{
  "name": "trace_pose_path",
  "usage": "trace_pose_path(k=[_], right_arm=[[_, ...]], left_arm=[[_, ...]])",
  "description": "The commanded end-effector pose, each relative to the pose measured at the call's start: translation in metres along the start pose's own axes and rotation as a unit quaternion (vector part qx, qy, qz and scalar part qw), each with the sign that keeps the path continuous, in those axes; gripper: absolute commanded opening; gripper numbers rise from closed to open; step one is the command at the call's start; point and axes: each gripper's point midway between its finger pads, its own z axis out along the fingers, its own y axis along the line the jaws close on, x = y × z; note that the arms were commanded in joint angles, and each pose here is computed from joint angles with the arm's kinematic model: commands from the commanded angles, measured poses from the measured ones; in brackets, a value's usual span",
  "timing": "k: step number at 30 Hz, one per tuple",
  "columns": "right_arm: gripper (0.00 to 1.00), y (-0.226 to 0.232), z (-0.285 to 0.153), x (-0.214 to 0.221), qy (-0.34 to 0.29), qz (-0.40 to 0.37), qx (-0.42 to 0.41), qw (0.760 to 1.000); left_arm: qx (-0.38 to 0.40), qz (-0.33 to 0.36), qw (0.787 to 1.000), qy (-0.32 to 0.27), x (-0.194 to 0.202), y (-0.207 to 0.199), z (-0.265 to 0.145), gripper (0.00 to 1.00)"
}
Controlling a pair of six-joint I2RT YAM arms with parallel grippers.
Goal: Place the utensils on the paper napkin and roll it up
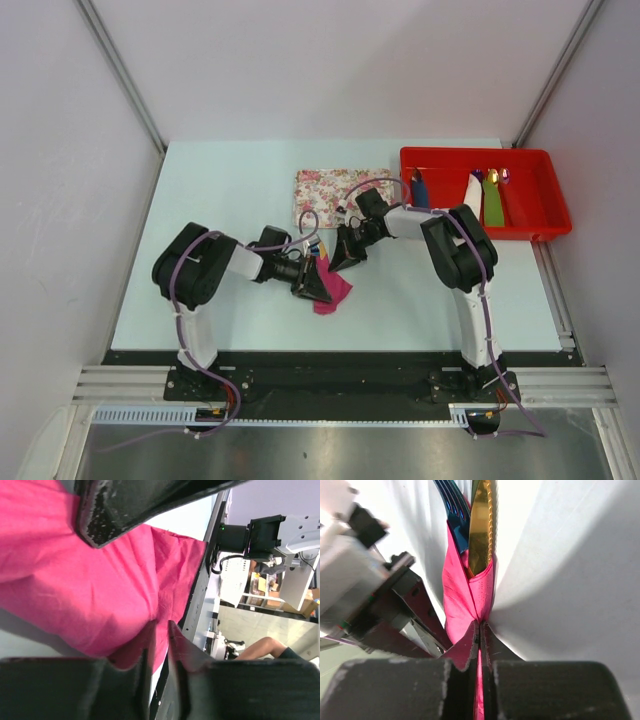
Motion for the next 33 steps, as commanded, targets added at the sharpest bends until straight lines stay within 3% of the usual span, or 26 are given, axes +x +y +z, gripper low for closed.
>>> trace_pose_path(k=[1, 3, 9, 13, 16, 19, 21, 27, 30, 33], right_arm=[[0.0, -0.026, 0.011, 0.003, 0.002, 0.008, 0.029, 1.0], [0.0, -0.014, 0.007, -0.004, -0.007, 0.003, 0.01, 1.0], [0.0, 0.025, -0.01, -0.023, -0.042, -0.022, -0.06, 0.997], [0.0, 0.049, -0.02, -0.026, -0.056, -0.029, -0.099, 0.993], [0.0, 0.057, -0.025, -0.03, -0.068, -0.044, -0.111, 0.991], [0.0, 0.063, -0.03, -0.033, -0.077, -0.053, -0.114, 0.989], [0.0, 0.065, -0.032, -0.034, -0.078, -0.057, -0.118, 0.988], [0.0, 0.075, -0.039, -0.035, -0.086, -0.068, -0.127, 0.986], [0.0, 0.088, -0.047, -0.038, -0.096, -0.086, -0.139, 0.982], [0.0, 0.104, -0.058, -0.041, -0.108, -0.105, -0.151, 0.977]], left_arm=[[-0.037, 0.066, 0.994, -0.076, -0.045, -0.013, -0.023, 0.3], [-0.036, 0.102, 0.989, -0.102, -0.057, -0.037, -0.04, 0.38], [-0.074, 0.182, 0.965, -0.174, -0.083, -0.075, -0.091, 0.5], [-0.119, 0.206, 0.944, -0.227, -0.105, -0.079, -0.125, 0.63], [-0.147, 0.18, 0.94, -0.25, -0.115, -0.071, -0.145, 0.81], [-0.18, 0.168, 0.933, -0.262, -0.123, -0.065, -0.161, 0.86], [-0.191, 0.167, 0.926, -0.278, -0.127, -0.064, -0.17, 1.0], [-0.213, 0.182, 0.893, -0.353, -0.139, -0.075, -0.198, 1.0], [-0.205, 0.244, 0.857, -0.406, -0.145, -0.096, -0.216, 1.0], [-0.187, 0.305, 0.851, -0.383, -0.143, -0.115, -0.218, 1.0]])
